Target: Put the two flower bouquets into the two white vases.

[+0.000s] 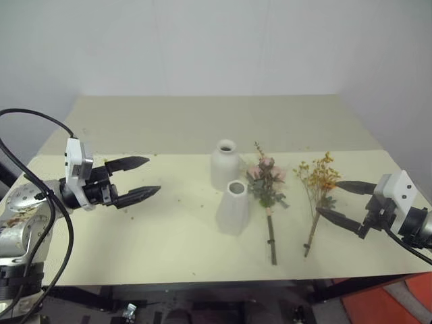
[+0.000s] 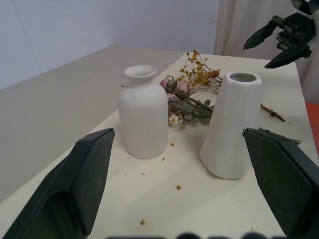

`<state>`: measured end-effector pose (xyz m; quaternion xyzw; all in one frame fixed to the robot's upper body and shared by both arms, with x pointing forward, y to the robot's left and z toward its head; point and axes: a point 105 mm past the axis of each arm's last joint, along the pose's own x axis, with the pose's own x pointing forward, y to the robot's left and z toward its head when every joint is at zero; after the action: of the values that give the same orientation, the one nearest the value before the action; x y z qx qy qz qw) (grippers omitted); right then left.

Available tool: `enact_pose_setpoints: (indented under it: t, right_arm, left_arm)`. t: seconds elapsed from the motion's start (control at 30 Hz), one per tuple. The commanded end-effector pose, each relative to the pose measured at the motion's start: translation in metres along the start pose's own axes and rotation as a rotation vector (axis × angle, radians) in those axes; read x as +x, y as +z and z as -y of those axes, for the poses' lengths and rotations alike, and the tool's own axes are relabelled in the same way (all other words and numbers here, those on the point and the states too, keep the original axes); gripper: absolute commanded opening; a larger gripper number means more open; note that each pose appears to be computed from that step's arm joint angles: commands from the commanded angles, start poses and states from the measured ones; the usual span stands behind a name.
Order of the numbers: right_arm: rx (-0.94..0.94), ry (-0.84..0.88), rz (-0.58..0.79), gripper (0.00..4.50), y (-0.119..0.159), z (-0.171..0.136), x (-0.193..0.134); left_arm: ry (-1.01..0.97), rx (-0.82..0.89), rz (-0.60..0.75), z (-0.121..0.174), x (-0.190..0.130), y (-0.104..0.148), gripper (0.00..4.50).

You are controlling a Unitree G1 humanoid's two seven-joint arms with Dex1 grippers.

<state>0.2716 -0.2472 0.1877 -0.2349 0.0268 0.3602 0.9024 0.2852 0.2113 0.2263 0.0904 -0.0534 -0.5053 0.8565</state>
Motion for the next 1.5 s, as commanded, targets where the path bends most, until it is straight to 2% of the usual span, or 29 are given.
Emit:
enact_pose_setpoints:
  t: [0.03, 0.27, 0.4, 0.53, 0.63, 0.77, 0.9, 1.23, 1.5]
  right_arm:
    - [-0.042, -0.007, 0.031, 4.46, 0.011, 0.004, -0.003]
    - [-0.052, -0.001, 0.039, 4.46, 0.015, 0.008, 0.001]
    - [-0.001, -0.036, -0.008, 4.46, 0.013, 0.012, 0.002]
    - [0.237, -0.105, -0.160, 4.46, 0.018, 0.021, 0.012]
    - [0.373, -0.130, -0.222, 4.46, 0.023, 0.025, 0.017]
    - [0.609, -0.157, -0.529, 4.46, 0.010, 0.032, 0.020]
    - [0.731, -0.196, -0.619, 4.46, -0.001, 0.046, 0.026]
    - [0.853, -0.227, -0.895, 4.46, -0.031, 0.049, 0.047]
    - [0.846, -0.105, -1.024, 4.46, -0.033, 0.031, 0.061]
  left_arm:
    - [0.004, 0.052, 0.017, 0.003, -0.004, 0.016, 4.50]
    - [0.017, 0.049, 0.017, 0.005, -0.005, 0.017, 4.50]
    - [0.018, 0.053, 0.024, 0.004, -0.004, 0.017, 4.50]
    - [-0.031, 0.062, 0.072, 0.003, 0.008, 0.029, 4.50]
    - [-0.072, 0.066, 0.078, 0.003, 0.016, 0.035, 4.50]
    - [-0.146, 0.091, 0.062, 0.002, 0.031, 0.046, 4.50]
    - [-0.193, 0.117, 0.086, 0.000, 0.045, 0.057, 4.50]
    - [-0.295, 0.141, 0.108, 0.002, 0.063, 0.060, 4.50]
    - [-0.314, 0.143, 0.107, 0.005, 0.065, 0.059, 4.50]
